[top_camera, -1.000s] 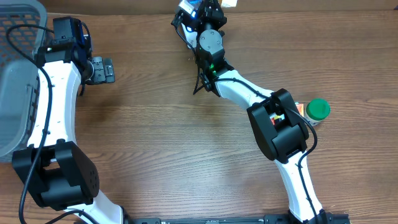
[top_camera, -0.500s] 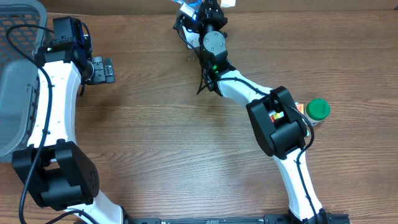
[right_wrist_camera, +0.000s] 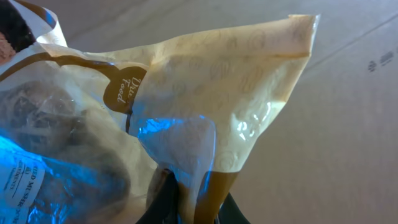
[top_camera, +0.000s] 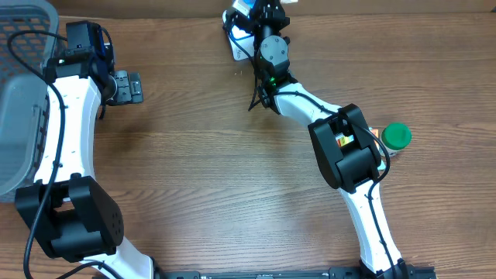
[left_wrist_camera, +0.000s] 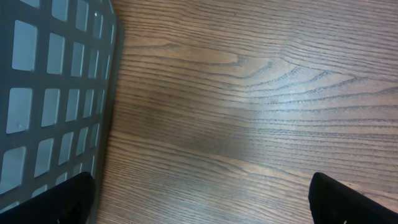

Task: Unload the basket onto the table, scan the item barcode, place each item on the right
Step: 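Hold the bag's barcode over the scanner window with the right gripper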

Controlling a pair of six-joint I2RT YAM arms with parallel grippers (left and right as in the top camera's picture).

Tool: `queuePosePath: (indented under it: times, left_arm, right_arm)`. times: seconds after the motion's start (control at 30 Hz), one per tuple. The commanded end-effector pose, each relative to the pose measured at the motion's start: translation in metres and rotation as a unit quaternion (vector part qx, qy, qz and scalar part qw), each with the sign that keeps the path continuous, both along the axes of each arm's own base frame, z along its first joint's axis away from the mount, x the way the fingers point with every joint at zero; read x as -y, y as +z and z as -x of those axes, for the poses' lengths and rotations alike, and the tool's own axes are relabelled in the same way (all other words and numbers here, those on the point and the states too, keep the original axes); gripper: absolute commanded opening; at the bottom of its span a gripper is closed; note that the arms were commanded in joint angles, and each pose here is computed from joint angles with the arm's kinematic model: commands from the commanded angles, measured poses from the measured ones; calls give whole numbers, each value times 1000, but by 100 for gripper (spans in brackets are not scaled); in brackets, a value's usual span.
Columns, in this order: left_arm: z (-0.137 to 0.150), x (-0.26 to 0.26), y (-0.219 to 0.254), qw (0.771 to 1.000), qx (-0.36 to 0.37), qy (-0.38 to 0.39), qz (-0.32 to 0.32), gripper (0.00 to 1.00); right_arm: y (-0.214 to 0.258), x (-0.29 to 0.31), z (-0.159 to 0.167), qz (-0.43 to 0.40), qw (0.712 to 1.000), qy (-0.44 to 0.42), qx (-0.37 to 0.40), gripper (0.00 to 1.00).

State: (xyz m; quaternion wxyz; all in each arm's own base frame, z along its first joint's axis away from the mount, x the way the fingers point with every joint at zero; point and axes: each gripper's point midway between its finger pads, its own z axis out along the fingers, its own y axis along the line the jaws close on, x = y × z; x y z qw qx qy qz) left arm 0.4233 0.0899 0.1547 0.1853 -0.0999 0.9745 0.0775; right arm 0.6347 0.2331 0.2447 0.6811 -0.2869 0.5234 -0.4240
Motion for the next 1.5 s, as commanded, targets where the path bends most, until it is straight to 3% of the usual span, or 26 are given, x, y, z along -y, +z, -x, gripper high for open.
queuePosePath:
  times: [0.0,0.2,0.43,0.6,1.47]
  left_arm:
    - [-4,-1,6,1000,8,-7,-7,100]
    - [-4,-1,6,1000,8,-7,-7,99]
    - [-4,-1,6,1000,8,-8,-7,100]
    - [-4,-1,6,1000,8,-7,-7,100]
    - [-4,-2,6,1000,8,-8,-8,100]
  right_arm:
    - [-4,-4,-9,-22,1000,12,10,4]
    - [-26,-10,-21,-22,1000,12,4,4]
    - [-8,-11,-23,-50,998,23,24,4]
    - [-25,-16,-26,-39,999,19,-12,4]
    - [-51,-33,-12,-14,997,-37,-65,3]
